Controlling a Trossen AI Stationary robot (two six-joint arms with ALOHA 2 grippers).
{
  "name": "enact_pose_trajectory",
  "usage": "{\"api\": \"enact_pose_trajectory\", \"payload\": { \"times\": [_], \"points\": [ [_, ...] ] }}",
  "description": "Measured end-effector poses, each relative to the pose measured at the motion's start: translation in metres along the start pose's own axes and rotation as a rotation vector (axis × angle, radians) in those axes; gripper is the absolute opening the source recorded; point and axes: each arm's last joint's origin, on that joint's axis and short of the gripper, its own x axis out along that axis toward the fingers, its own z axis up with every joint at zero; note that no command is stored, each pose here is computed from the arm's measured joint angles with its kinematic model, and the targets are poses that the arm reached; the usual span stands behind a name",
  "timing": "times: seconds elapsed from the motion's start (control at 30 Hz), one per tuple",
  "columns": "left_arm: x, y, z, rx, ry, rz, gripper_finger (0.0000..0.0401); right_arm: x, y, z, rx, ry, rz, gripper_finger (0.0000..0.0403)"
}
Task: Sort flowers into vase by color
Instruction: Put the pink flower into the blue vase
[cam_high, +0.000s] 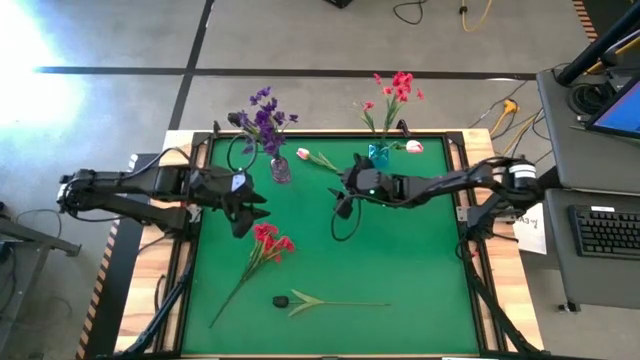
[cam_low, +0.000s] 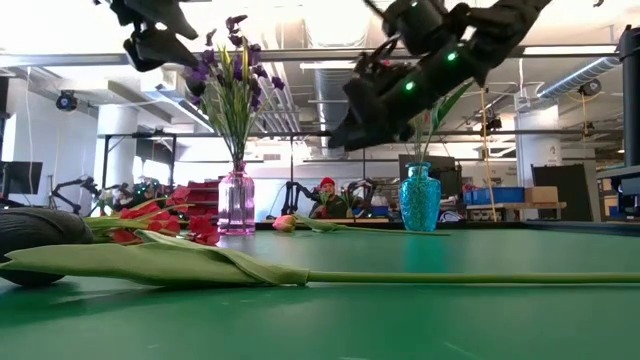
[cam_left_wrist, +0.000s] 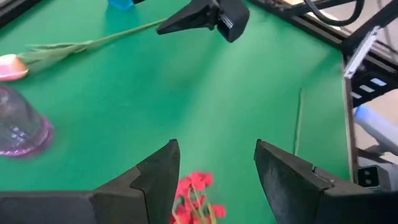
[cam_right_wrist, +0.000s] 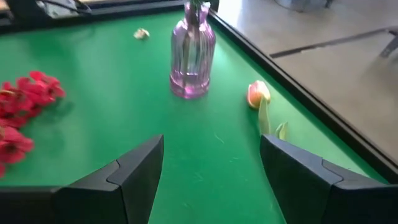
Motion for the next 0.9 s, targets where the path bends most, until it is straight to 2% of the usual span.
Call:
{"api": "enact_pose_trajectory", "payload": {
  "times": [0.23,0.4,0.63,0.9],
  "points": [
    [0.001,-0.001,-0.003,0.006,0.021,0.010,0.0197,0.029,-0.002,-0.006,-0.013,0.055,-0.034,0.0260],
    [0.003,0.000,-0.006,0.006,0.029,0.016,0.0197,0.047,-0.004,-0.012,-0.043,0.088,-0.116,0.0260],
    [0.007,0.003,-0.010,0.009,0.029,0.064,0.0197,0.066,-0.008,-0.022,-0.079,0.144,-0.189,0.0244],
    [0.007,0.003,-0.009,0.020,0.021,0.068,0.0197,0.086,-0.019,-0.032,-0.080,0.200,-0.228,0.0230]
  ]
}}
